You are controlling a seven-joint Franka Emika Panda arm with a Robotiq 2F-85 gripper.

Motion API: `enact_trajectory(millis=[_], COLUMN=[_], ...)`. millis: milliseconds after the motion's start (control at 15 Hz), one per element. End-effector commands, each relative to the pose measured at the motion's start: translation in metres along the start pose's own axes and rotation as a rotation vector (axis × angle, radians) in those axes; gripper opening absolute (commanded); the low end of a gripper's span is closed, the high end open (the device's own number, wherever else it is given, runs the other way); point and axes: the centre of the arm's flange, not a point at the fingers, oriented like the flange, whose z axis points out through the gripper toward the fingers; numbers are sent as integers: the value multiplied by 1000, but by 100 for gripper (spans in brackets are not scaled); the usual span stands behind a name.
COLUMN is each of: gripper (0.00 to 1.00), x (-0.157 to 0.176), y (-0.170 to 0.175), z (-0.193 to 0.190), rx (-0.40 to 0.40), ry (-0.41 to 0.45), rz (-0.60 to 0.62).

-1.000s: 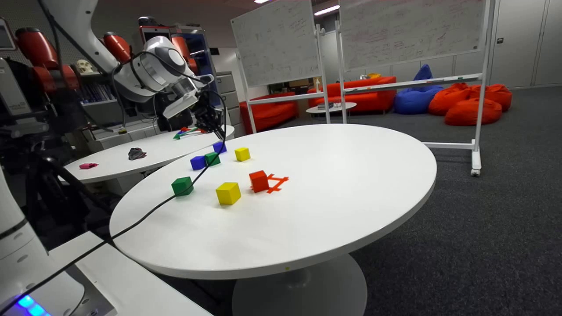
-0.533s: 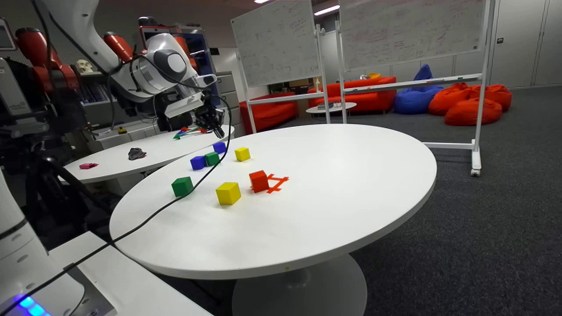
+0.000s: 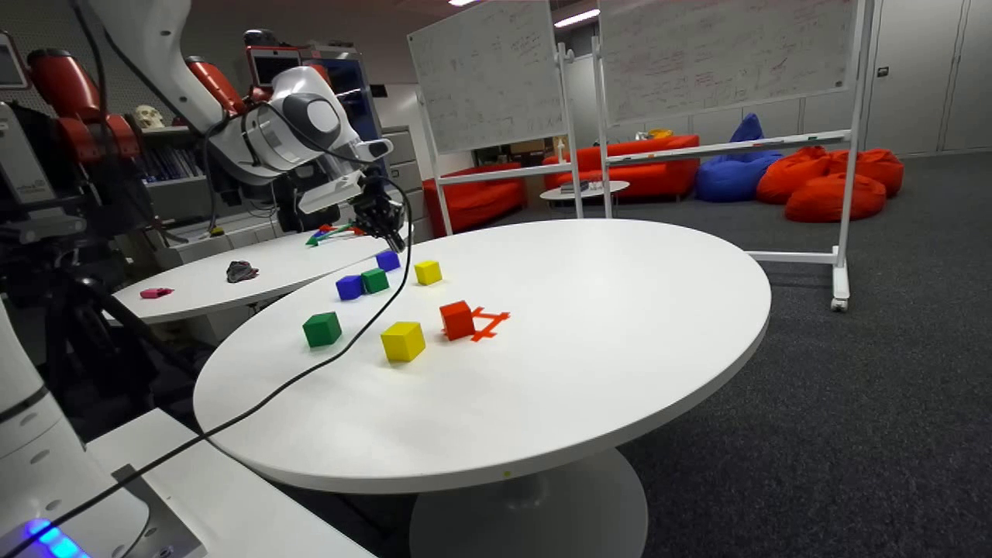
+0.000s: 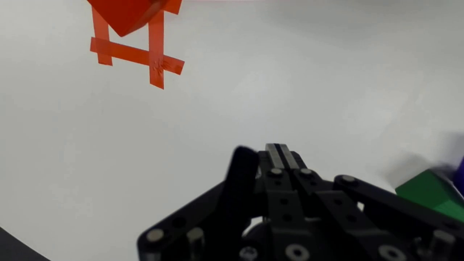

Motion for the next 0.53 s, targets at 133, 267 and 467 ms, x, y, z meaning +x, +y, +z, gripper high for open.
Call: enact_trajectory(millis=[133,267,467], gripper=[0,0,0], x=[-7,-15,-25], y=[54,69,86], z=[45,56,65], rx=[-40,-50,-67], ry=[-103,-132,-163], rz=[166,212,272])
